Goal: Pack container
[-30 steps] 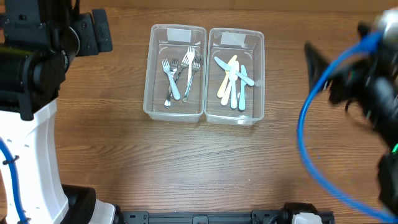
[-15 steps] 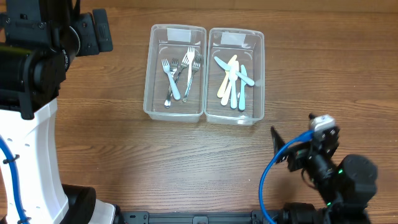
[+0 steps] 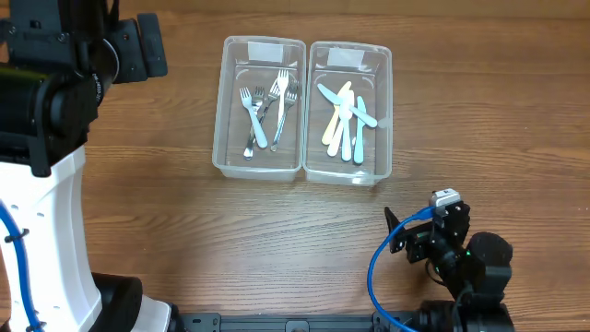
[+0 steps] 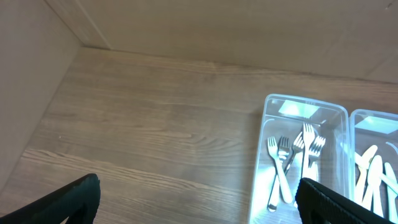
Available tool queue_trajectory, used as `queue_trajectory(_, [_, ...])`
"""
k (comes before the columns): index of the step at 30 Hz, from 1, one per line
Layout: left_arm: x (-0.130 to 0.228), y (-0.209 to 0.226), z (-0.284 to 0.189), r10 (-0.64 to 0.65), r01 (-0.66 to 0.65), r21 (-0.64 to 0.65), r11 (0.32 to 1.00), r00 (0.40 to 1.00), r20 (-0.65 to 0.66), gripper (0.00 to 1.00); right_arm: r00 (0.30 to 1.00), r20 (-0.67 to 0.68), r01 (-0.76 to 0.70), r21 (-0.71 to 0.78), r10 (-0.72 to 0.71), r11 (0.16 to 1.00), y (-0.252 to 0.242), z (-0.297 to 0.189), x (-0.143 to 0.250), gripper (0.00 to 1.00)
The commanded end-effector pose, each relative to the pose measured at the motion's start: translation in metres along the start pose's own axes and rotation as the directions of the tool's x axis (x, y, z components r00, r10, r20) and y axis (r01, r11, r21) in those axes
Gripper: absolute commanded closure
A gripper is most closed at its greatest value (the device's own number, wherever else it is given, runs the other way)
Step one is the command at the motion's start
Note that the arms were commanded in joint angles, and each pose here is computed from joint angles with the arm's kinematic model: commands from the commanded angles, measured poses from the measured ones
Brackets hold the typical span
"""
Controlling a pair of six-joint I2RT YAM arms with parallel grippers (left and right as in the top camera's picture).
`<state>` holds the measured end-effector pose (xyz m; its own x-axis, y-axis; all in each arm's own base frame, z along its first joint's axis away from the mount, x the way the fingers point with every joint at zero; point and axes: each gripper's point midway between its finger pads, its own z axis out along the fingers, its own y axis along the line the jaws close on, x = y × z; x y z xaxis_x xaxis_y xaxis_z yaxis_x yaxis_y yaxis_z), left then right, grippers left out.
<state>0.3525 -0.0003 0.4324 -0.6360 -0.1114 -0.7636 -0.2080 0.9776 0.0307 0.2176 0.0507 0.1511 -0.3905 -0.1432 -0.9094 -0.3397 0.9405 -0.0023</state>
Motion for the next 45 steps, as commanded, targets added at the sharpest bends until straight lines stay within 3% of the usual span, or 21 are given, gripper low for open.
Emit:
queue_trajectory(1, [-0.002,0.002,0.002,-0.011,0.011,-0.013,1.000,1.000,0.004,0.00,0.999,0.035,0.011,0.009,-0.011,1.000,-0.002,0.008,0.008,0.00])
queue_trajectory(12, [-0.002,0.002,0.002,-0.011,0.011,-0.013,1.000,1.000,0.004,0.00,0.994,0.102,0.034,0.022,-0.037,0.999,-0.003,0.014,0.014,0.00])
queue_trajectory(25, [-0.002,0.002,0.002,-0.011,0.011,-0.013,1.000,1.000,0.004,0.00,0.973,0.217,0.075,0.049,-0.084,0.996,-0.002,0.000,-0.008,0.00])
queue_trajectory(45, [-0.002,0.002,0.002,-0.011,0.011,-0.013,1.000,1.000,0.004,0.00,0.975,0.206,0.072,0.046,-0.080,0.996,-0.002,0.001,-0.005,0.00])
